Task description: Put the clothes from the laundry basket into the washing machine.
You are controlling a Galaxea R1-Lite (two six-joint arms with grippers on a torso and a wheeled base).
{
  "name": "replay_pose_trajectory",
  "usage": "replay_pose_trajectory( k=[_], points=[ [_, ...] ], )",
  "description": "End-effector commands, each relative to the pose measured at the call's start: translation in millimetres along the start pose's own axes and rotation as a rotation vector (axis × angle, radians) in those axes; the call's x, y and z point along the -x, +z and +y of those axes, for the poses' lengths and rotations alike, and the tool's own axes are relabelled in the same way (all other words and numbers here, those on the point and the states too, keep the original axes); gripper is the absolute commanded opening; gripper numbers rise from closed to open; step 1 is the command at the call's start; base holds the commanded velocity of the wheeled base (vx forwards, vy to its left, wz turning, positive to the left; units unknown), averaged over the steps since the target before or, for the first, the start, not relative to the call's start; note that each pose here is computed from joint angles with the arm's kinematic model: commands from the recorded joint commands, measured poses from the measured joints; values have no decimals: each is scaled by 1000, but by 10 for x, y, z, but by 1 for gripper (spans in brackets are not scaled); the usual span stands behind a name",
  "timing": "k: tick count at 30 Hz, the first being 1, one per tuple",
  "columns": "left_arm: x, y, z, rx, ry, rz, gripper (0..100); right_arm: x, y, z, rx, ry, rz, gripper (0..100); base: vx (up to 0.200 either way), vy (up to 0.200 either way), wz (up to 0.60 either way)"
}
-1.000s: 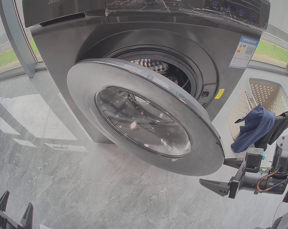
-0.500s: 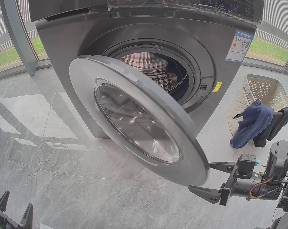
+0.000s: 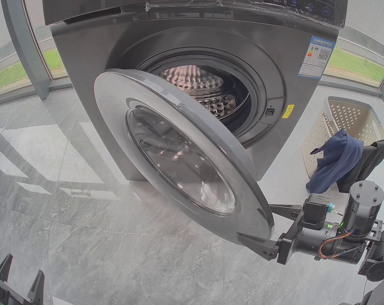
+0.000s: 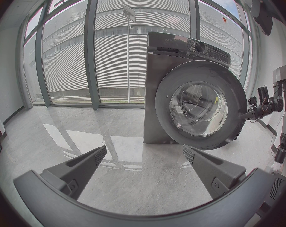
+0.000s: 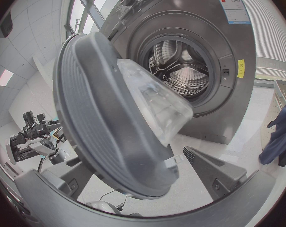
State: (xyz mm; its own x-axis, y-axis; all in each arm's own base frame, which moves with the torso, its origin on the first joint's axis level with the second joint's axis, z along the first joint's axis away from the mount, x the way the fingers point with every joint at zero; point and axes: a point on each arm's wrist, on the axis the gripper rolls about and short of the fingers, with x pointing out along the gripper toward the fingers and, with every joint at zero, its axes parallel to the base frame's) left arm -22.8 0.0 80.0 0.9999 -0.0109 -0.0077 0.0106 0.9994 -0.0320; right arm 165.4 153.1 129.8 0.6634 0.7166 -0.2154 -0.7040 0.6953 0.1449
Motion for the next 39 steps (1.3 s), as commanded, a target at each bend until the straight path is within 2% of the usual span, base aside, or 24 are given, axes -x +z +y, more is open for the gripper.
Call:
replay_pose_trajectory(
  k=[1, 6, 8, 16, 19, 20, 22, 23, 27, 34, 39],
  points=[
    [-1, -48, 2, 0, 0, 2, 100, -146, -131, 72, 7, 35, 42, 100, 0, 0, 0],
    [-1, -48, 2, 0, 0, 2, 100, -125, -200, 195, 3, 81, 56, 100, 0, 0, 0],
    [-1, -48, 2, 0, 0, 2, 100, -84, -242, 217, -3, 78, 72, 100, 0, 0, 0],
    [0, -48, 2, 0, 0, 0, 100, 342, -488, 122, -9, 20, 156, 100, 0, 0, 0],
    [-1, -48, 2, 0, 0, 2, 100, 417, -519, 80, -15, -2, 168, 100, 0, 0, 0],
    [0, -48, 2, 0, 0, 0, 100, 456, -528, -23, -31, -57, 168, 100, 0, 0, 0],
    [-1, -48, 2, -1, 0, 2, 100, 460, -520, -71, -38, -84, 162, 100, 0, 0, 0],
    [0, -48, 2, -1, 0, 0, 100, 451, -488, -134, -48, -115, 142, 100, 0, 0, 0],
    [-1, -48, 2, -1, 0, 2, 100, 345, -346, -225, -56, -156, 81, 100, 0, 0, 0],
    [-1, -48, 2, 0, 0, 2, 100, -34, -68, -319, -52, -169, -4, 100, 0, 0, 0],
    [-1, -48, 2, 0, 0, 2, 100, -240, -39, -324, -48, -154, -7, 100, -200, 0, 0]
  ],
)
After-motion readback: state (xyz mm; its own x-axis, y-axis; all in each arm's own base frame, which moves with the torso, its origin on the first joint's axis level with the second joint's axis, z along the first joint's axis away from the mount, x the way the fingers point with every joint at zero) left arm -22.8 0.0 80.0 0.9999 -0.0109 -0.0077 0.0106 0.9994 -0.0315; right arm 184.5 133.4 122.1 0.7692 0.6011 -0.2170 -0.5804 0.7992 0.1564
